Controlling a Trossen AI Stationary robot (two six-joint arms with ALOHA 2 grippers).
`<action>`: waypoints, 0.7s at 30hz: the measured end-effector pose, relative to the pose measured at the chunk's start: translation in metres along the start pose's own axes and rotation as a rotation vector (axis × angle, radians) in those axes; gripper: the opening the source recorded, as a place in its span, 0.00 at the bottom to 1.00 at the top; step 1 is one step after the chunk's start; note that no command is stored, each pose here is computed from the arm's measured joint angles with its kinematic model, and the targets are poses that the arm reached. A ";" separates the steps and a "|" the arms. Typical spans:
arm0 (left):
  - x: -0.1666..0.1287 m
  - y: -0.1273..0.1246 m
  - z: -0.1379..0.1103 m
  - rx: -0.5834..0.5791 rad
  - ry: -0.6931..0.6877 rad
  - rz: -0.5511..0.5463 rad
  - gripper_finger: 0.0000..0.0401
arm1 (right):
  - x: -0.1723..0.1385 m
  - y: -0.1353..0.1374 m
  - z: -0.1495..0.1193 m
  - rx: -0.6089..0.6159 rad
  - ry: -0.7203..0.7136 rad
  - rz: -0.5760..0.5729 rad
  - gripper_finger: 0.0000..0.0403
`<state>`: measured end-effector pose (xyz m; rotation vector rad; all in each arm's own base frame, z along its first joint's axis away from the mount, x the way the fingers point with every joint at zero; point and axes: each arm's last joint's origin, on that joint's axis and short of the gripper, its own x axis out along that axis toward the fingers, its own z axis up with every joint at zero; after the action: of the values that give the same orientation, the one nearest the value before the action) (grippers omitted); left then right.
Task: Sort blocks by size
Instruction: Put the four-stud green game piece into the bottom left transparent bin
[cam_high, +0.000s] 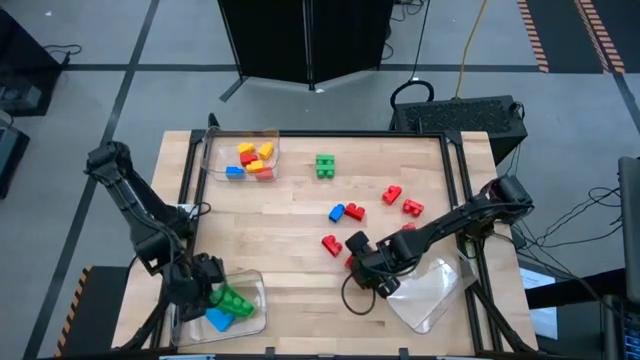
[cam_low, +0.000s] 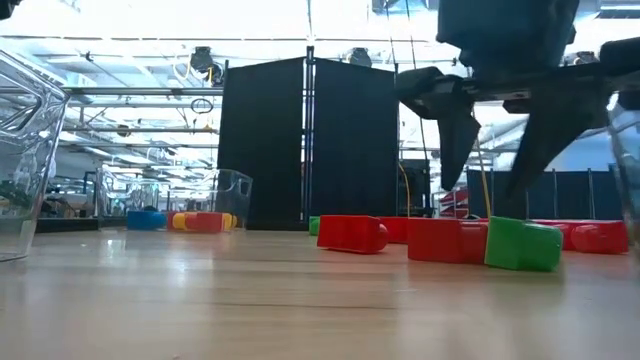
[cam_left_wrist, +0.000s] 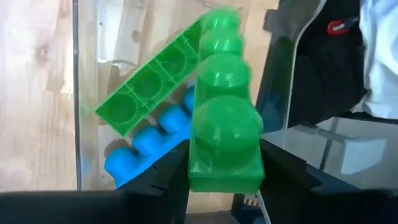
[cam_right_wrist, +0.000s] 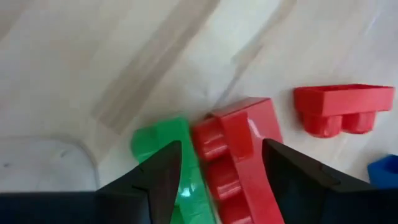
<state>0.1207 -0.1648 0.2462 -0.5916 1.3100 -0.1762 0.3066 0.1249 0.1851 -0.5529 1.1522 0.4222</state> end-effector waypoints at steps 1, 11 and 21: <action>0.000 0.000 0.000 -0.006 0.000 0.002 0.43 | 0.000 0.000 -0.001 0.000 0.007 0.003 0.53; 0.001 0.000 -0.001 -0.052 0.052 -0.012 0.56 | -0.001 0.002 -0.013 -0.058 0.143 0.001 0.55; -0.014 -0.001 -0.001 -0.024 -0.010 -0.084 0.57 | 0.004 0.007 -0.017 -0.079 0.119 0.103 0.55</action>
<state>0.1165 -0.1595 0.2582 -0.6676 1.2794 -0.2268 0.2911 0.1198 0.1753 -0.5955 1.2862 0.5313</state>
